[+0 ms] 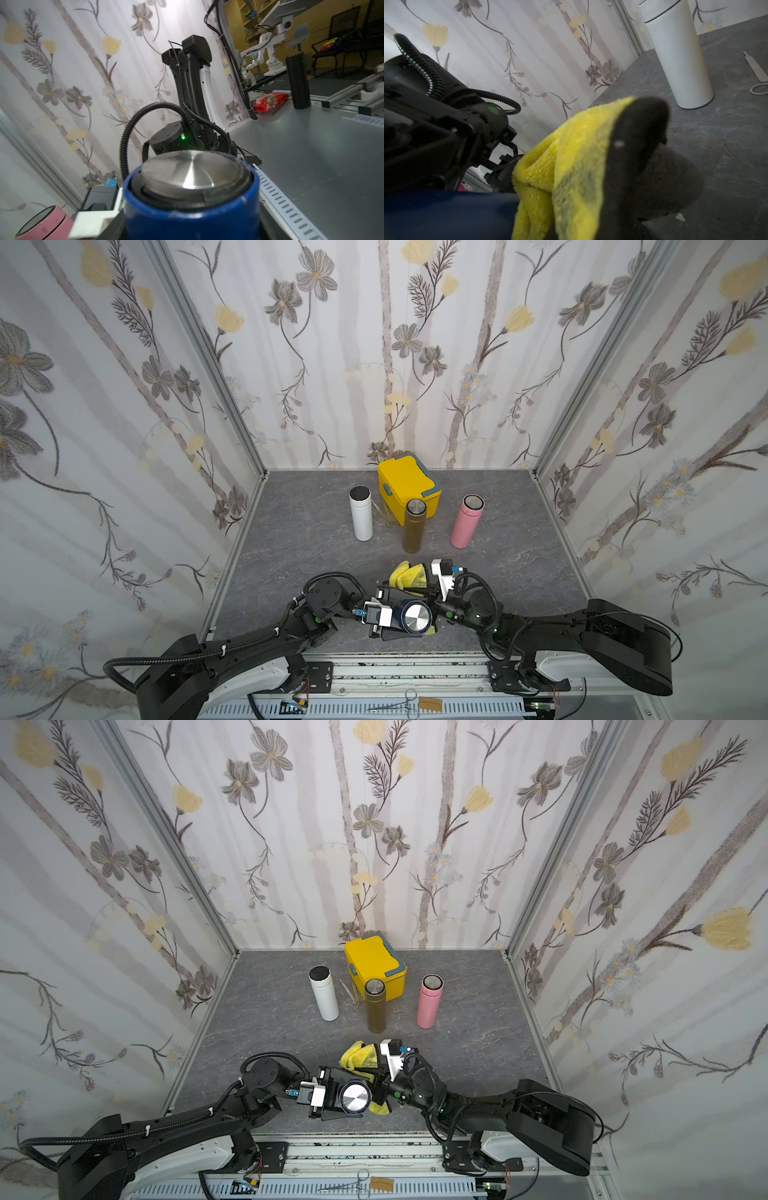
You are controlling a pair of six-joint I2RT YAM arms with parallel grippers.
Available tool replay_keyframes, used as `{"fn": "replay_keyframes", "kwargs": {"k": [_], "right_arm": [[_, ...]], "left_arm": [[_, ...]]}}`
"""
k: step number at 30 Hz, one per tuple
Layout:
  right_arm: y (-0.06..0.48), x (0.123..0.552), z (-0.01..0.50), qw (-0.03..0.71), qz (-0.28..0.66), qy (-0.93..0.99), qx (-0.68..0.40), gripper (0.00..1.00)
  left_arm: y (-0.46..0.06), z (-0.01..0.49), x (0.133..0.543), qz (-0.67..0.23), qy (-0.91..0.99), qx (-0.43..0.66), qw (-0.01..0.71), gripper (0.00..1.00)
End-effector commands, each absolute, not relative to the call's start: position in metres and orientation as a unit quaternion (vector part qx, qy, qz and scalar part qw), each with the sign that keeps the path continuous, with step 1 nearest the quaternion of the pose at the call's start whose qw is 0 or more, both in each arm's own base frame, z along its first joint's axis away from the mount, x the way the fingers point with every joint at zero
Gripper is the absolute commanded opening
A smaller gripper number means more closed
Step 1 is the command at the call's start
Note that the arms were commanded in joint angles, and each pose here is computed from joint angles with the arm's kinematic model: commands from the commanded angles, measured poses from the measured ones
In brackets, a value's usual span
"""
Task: Wipe the surface of the thermos
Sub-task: Wipe the dirt from the surface of the thermos.
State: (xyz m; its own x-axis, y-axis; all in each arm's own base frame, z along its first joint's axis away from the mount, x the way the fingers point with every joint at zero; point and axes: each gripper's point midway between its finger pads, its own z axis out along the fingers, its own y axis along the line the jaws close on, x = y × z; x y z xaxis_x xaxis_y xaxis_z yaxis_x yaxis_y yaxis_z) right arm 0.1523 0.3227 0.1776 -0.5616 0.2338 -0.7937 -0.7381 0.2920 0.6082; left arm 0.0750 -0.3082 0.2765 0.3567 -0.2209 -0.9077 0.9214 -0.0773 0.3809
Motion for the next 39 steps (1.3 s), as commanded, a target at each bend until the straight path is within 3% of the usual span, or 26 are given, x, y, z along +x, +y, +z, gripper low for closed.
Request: {"fn": "replay_keyframes", "kwargs": {"k": [1,9,18,24,28,36,39], "right_arm": [[0.320,0.149,0.222,0.460,0.607,0.623,-0.178,0.00],[0.320,0.147,0.276,0.505,0.587,0.602,-0.195,0.00],[0.319,0.158,0.207,0.486,0.549,0.662,-0.157,0.00],[0.319,0.154,0.280,0.543,0.539,0.617,-0.183,0.00],[0.325,0.150,0.301,0.554,0.540,0.604,-0.191,0.00],[0.333,0.160,0.202,0.509,0.494,0.686,-0.163,0.00],[0.331,0.159,0.198,0.512,0.485,0.691,-0.160,0.00]], "left_arm": [[-0.290,0.331,0.110,-0.453,0.330,0.430,0.708,0.00],[-0.271,0.352,0.157,-0.443,0.408,0.293,0.743,0.00],[-0.254,0.359,0.195,-0.425,0.470,0.179,0.753,0.00],[-0.247,0.362,0.214,-0.415,0.509,0.120,0.745,0.00],[-0.250,0.363,0.222,-0.405,0.533,0.091,0.737,0.00],[-0.247,0.363,0.236,-0.360,0.573,0.010,0.736,0.00],[-0.245,0.361,0.244,-0.332,0.602,-0.044,0.725,0.00]]}}
